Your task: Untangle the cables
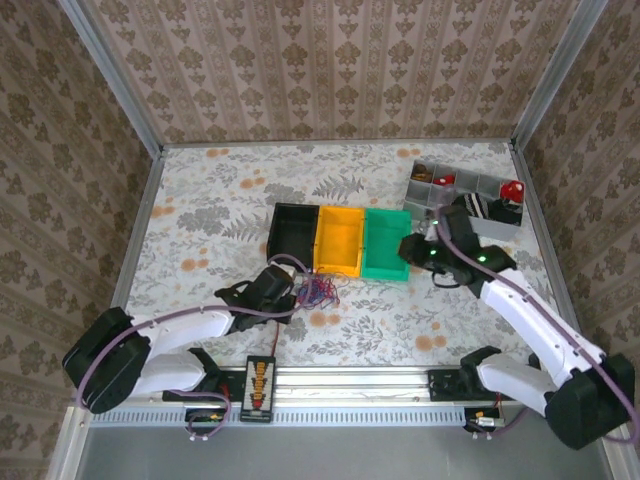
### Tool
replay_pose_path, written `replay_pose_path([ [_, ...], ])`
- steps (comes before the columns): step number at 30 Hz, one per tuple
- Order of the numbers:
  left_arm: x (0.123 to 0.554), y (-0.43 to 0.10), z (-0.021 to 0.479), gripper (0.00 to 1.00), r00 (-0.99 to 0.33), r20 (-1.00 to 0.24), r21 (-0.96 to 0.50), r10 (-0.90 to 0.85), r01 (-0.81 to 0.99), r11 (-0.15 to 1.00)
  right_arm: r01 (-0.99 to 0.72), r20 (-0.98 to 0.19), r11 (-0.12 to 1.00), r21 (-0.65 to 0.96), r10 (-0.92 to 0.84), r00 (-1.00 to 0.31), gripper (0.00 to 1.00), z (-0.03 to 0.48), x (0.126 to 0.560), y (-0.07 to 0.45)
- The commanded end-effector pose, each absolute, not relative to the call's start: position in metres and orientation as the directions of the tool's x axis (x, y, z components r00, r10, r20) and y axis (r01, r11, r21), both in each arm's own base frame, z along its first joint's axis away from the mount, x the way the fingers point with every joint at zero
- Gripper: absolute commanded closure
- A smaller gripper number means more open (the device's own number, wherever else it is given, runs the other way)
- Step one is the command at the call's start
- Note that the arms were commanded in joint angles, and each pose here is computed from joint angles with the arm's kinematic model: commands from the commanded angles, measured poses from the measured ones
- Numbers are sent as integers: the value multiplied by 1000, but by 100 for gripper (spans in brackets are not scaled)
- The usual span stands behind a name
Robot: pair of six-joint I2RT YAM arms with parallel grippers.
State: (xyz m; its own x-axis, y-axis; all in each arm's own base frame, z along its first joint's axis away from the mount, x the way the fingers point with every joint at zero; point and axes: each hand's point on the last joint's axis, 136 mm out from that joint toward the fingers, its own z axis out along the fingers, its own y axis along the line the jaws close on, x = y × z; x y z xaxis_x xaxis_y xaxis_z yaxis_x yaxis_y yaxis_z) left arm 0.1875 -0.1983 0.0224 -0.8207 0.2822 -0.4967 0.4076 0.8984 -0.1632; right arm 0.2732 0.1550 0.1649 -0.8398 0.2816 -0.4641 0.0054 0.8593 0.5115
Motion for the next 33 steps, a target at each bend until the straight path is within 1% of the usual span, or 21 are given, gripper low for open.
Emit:
replay_pose_path([
  [1, 187, -208, 24, 100, -815, -489, -172, 310, 438, 882, -115, -425, 831, 544, 155, -892, 58, 147, 259, 204],
  [5, 186, -208, 24, 100, -808, -495, -157, 320, 446, 881, -137, -366, 830, 541, 86, -927, 56, 117, 253, 237],
  [14, 186, -209, 22, 100, -805, -493, -149, 330, 451, 880, -128, -238, 850, 511, -3, -971, 55, 69, 260, 263],
  [20, 185, -209, 23, 100, -800, -496, -144, 338, 459, 876, -134, -243, 845, 517, -5, -970, 54, 54, 267, 270],
  [27, 183, -211, 24, 100, -796, -497, -152, 344, 470, 869, -110, -212, 855, 507, 0, -977, 54, 34, 275, 279],
  [31, 182, -212, 25, 100, -792, -500, -147, 350, 476, 867, -107, -208, 879, 465, -9, -978, 54, 23, 274, 280],
  [33, 181, -212, 25, 100, -791, -500, -144, 353, 477, 867, -119, -217, 906, 407, -31, -976, 55, 17, 272, 276],
])
